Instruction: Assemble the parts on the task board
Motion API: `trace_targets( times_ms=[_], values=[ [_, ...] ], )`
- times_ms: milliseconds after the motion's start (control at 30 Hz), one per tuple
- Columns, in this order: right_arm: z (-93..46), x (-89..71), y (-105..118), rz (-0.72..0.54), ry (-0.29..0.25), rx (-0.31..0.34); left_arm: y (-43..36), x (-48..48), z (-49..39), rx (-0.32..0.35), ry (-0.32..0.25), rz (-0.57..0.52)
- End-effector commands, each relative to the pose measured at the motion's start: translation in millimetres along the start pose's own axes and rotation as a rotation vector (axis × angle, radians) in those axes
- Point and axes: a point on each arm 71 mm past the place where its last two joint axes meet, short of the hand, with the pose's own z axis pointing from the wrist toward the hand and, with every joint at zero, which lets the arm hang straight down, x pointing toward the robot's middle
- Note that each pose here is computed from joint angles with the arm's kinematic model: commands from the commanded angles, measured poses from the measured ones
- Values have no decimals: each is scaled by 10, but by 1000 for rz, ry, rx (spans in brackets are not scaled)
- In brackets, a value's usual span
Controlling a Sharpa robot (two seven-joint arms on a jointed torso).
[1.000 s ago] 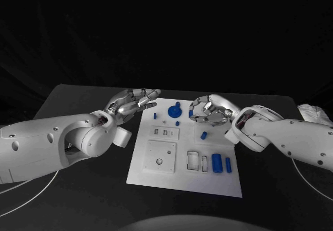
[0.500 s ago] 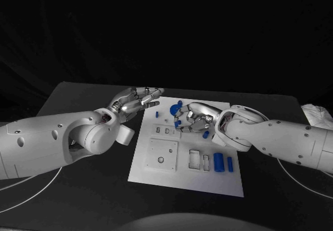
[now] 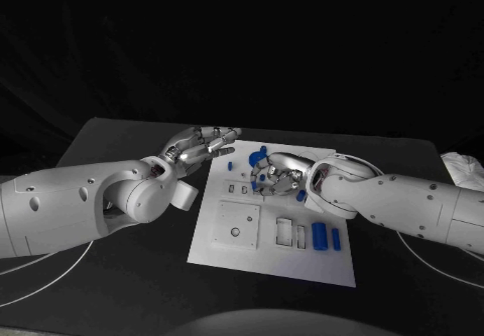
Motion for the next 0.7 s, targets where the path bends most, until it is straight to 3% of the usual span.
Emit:
trace_targets(
  times_ms=[33, 700],
  values=[
    [9, 45, -15, -24, 42, 14, -8, 33, 8, 5, 23, -4],
    [9, 81, -107, -28, 55, 42, 0, 33, 24, 2, 26, -4]
  ],
)
